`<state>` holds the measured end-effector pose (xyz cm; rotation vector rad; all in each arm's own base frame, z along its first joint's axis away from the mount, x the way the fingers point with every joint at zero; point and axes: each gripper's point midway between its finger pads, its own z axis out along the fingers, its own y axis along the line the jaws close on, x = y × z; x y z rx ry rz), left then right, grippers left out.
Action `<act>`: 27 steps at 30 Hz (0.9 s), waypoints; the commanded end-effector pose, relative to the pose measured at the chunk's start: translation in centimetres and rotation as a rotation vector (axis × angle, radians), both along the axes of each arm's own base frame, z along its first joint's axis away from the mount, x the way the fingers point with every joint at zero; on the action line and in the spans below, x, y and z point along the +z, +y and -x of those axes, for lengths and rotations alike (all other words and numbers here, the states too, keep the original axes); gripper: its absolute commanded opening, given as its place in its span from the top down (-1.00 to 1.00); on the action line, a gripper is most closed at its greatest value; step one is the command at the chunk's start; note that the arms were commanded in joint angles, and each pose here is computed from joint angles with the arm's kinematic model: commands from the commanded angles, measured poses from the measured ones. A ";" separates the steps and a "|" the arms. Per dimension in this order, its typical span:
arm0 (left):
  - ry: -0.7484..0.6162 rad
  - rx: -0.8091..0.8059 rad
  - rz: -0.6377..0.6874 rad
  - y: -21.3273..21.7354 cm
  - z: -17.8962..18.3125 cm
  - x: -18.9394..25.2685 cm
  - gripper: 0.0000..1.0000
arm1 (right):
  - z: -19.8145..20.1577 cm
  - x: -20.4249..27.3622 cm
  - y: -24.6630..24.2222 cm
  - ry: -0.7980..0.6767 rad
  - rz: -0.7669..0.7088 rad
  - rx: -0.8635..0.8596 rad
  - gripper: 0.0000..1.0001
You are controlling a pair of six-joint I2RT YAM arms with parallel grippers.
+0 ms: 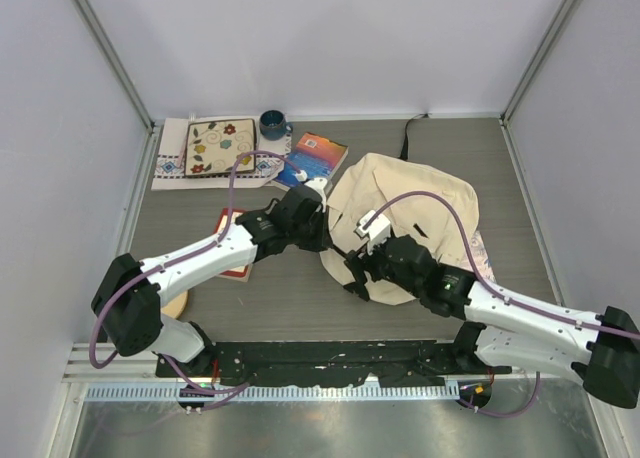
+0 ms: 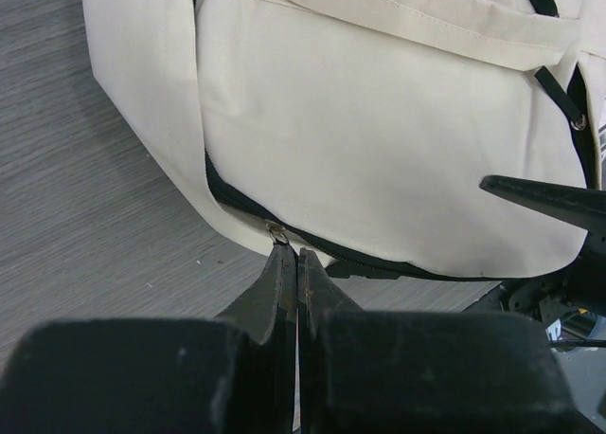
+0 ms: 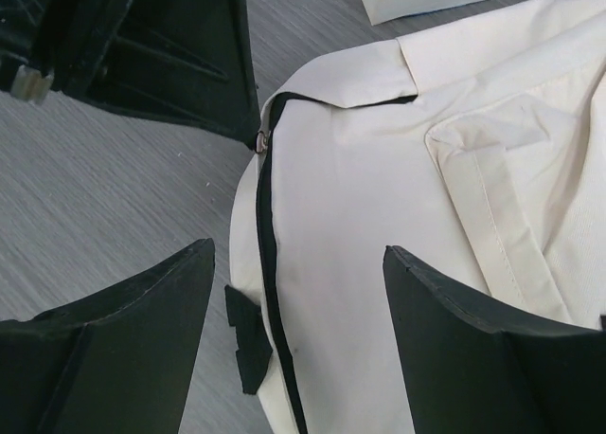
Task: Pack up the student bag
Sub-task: Unzip the student bag at the center of the board.
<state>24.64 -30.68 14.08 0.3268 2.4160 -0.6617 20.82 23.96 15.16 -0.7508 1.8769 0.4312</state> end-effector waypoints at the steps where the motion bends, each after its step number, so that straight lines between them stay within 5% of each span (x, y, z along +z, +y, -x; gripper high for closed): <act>1: -0.008 -0.018 0.073 -1.3 -0.3 1.9 1.00 | -1.9 2.1 1.4 -0.129 -0.026 -0.012 -0.54; 18: 0.006 -0.022 0.108 -1.7 -0.3 2.3 1.00 | -2.3 -1.9 1.8 -0.176 0.062 -0.060 -0.51; 23: 0.007 -0.033 0.121 -1.9 -0.1 2.6 1.00 | -2.8 -3.0 1.5 -0.183 0.091 -0.085 -0.35; 27: 0.007 -0.043 0.129 -2.1 -0.1 2.6 1.00 | -2.9 -3.1 1.7 -0.188 0.085 -0.089 0.20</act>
